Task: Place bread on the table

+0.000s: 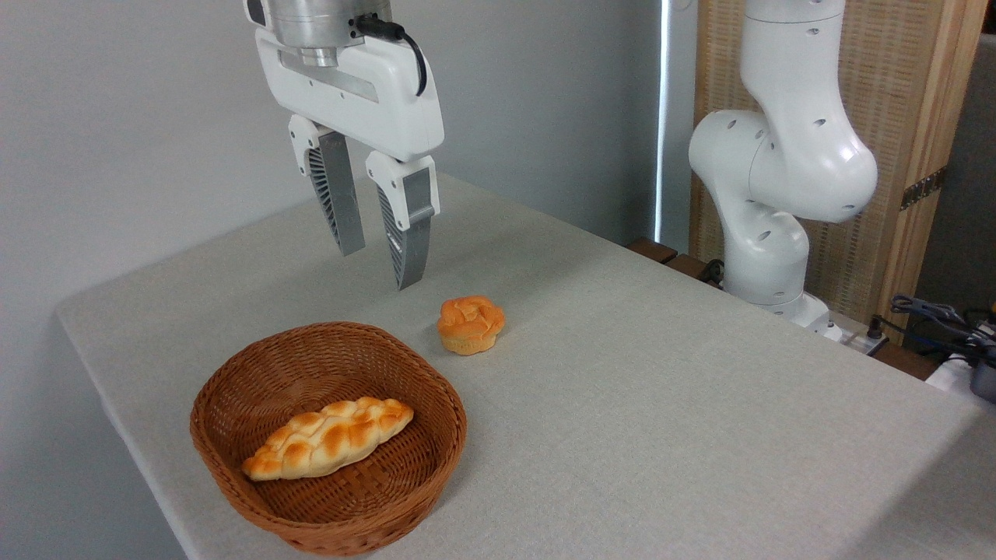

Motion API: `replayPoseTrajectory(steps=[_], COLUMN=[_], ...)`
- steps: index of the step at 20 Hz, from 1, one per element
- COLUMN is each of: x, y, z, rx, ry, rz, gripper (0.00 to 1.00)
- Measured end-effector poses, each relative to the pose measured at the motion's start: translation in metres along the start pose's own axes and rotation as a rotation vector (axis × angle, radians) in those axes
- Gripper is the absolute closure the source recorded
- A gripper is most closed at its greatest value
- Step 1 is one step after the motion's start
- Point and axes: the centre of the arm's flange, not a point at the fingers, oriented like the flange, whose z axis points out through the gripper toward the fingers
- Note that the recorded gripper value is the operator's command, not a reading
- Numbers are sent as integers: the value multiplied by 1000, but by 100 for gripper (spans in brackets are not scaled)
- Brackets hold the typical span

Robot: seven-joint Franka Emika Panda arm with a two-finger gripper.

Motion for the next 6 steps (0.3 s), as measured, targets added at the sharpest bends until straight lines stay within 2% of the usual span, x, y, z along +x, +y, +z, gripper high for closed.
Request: replayPoseTrajectory(steps=[6], x=[-3], y=[-3], z=[0], rx=[2], ry=[-1], rz=[-7], gripper=[0])
